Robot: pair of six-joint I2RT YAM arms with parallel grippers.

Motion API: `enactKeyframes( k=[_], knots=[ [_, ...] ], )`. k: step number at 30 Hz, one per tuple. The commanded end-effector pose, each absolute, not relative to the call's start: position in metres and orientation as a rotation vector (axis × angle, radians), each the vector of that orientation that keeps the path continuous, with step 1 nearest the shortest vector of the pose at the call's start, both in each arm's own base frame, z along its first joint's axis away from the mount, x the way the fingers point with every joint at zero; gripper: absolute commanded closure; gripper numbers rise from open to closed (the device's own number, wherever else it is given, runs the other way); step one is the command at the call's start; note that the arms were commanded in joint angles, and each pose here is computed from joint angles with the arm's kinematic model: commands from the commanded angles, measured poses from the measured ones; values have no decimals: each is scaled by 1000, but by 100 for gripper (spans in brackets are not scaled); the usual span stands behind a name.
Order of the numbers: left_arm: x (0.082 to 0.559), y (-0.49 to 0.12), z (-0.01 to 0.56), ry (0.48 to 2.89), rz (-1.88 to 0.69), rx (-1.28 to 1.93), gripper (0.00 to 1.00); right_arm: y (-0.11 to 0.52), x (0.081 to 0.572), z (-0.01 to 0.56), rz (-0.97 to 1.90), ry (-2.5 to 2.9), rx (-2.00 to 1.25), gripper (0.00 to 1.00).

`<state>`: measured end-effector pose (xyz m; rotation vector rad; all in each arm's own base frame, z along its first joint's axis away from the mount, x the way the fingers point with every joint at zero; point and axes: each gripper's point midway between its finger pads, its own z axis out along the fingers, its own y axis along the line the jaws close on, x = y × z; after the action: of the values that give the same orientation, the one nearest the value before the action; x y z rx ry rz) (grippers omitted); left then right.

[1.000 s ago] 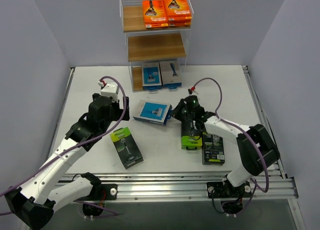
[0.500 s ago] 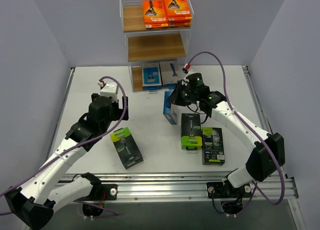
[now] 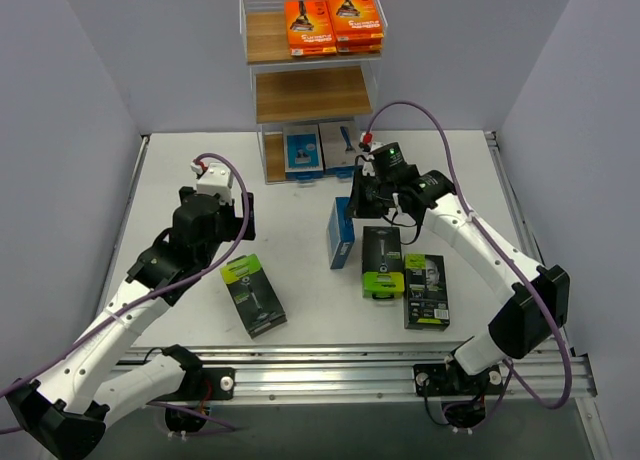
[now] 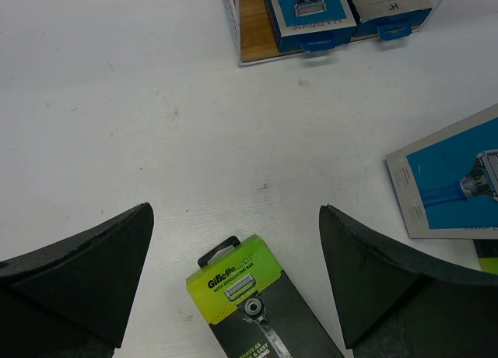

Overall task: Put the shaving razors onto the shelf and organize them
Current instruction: Grab a shaving razor with the right arm

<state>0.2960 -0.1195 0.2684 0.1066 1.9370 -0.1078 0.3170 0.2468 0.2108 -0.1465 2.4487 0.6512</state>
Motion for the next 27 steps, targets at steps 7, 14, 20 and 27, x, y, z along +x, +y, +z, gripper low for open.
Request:
enactKeyframes(
  k=[7, 14, 20, 27],
  knots=[
    [295, -119, 284, 1883, -127, 103, 4, 241, 310, 210, 510, 2511, -249, 100],
    [294, -121, 284, 1884, -135, 107, 4, 234, 311, 203, 418, 2533, -247, 100],
    [294, -122, 286, 1878, -144, 109, 4, 232, 314, 205, 375, 2529, -241, 100],
    [293, -121, 287, 1875, -147, 106, 4, 231, 316, 198, 330, 2542, -241, 99]
  ],
)
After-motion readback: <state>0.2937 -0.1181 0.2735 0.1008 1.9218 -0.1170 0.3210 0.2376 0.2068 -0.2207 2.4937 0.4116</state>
